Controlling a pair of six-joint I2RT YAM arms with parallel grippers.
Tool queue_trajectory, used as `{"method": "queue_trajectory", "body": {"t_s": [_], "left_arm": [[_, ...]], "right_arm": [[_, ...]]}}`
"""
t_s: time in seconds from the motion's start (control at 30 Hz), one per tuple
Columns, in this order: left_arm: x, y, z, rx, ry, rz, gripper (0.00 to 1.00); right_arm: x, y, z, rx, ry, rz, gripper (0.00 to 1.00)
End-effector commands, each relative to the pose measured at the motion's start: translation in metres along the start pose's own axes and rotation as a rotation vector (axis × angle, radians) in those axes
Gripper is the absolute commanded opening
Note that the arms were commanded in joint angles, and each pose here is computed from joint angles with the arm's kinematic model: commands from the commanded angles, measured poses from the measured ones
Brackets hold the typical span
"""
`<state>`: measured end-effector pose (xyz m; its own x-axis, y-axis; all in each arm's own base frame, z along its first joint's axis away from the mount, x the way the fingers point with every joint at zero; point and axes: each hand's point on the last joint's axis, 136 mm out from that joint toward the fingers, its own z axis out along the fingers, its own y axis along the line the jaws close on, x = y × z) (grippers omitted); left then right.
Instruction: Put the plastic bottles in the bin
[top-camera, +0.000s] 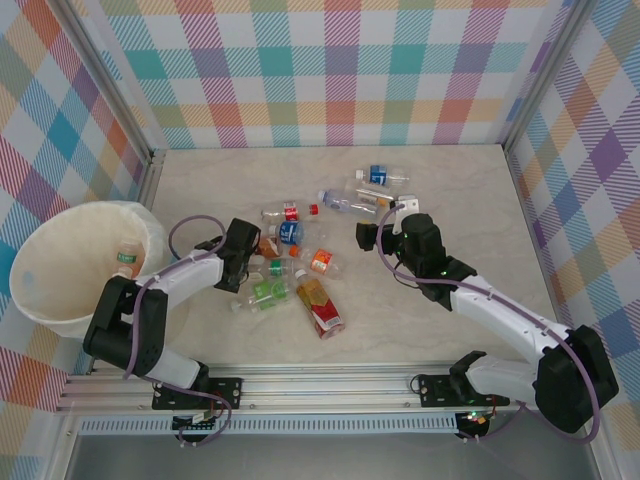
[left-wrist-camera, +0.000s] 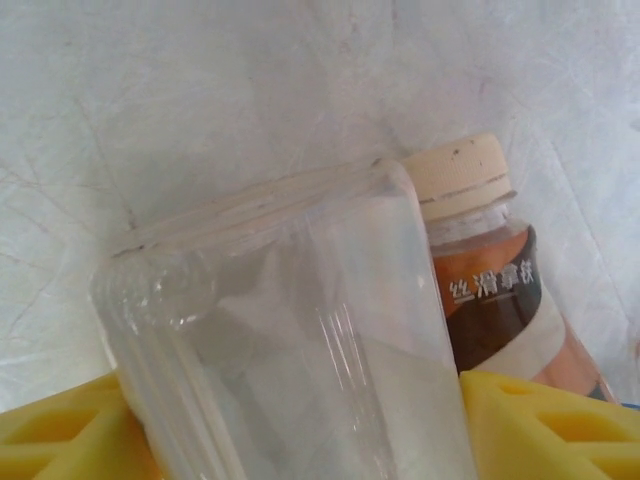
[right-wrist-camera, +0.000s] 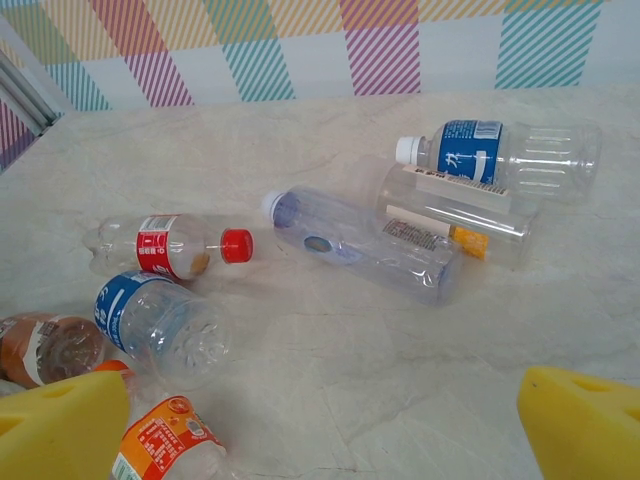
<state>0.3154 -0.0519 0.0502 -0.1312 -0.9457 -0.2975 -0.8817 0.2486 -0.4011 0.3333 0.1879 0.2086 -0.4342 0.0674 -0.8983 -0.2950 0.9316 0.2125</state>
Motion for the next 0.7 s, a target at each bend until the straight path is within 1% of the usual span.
{"method": "queue_trajectory", "body": {"t_s": [0.0, 0.07, 0.1, 0.13, 0.17, 0.2, 0.23, 0.3, 0.4, 0.53, 0.67], "left_arm": [[-0.014, -0.014, 0.000, 0.025, -0.050, -0.024, 0.63], [-0.014, -0.018, -0.002, 0.033, -0.048, -0.026, 0.59], [-0.014, -0.019, -0.003, 0.037, -0.044, -0.028, 0.59], [-0.014, -0.018, -0.004, 0.032, -0.042, -0.026, 0.62], [-0.014, -0.016, -0.005, 0.025, -0.040, -0.024, 0.70], [-0.013, -0.013, -0.004, 0.015, -0.035, -0.023, 0.81], [-0.012, -0.008, -0.003, -0.004, -0.032, -0.019, 0.89], [-0.011, 0.003, -0.001, -0.057, -0.019, -0.008, 0.99], [-0.013, 0.014, 0.006, -0.112, 0.003, -0.004, 0.99], [-0.011, 0.016, 0.013, -0.147, 0.037, -0.001, 0.93], [-0.006, 0.019, 0.016, -0.192, 0.067, 0.015, 0.89]], "right_arm": [[-0.002, -0.001, -0.005, -0.010, -0.014, 0.019, 1.00], [-0.002, -0.002, -0.006, -0.008, -0.019, 0.019, 1.00], [-0.002, -0.002, -0.007, -0.007, -0.021, 0.016, 1.00], [-0.003, -0.002, -0.007, -0.006, -0.023, 0.015, 1.00], [-0.002, -0.002, -0.007, -0.006, -0.022, 0.011, 1.00], [-0.002, -0.002, -0.007, -0.006, -0.021, 0.007, 1.00], [-0.001, -0.003, -0.007, -0.005, -0.020, 0.005, 1.00], [-0.001, -0.002, -0.007, -0.006, -0.018, 0.000, 1.00], [0.001, -0.002, -0.006, -0.011, -0.013, -0.006, 1.00], [0.003, -0.002, -0.006, -0.013, -0.010, -0.017, 1.00], [0.004, -0.001, -0.004, -0.015, -0.008, -0.036, 1.00]]}}
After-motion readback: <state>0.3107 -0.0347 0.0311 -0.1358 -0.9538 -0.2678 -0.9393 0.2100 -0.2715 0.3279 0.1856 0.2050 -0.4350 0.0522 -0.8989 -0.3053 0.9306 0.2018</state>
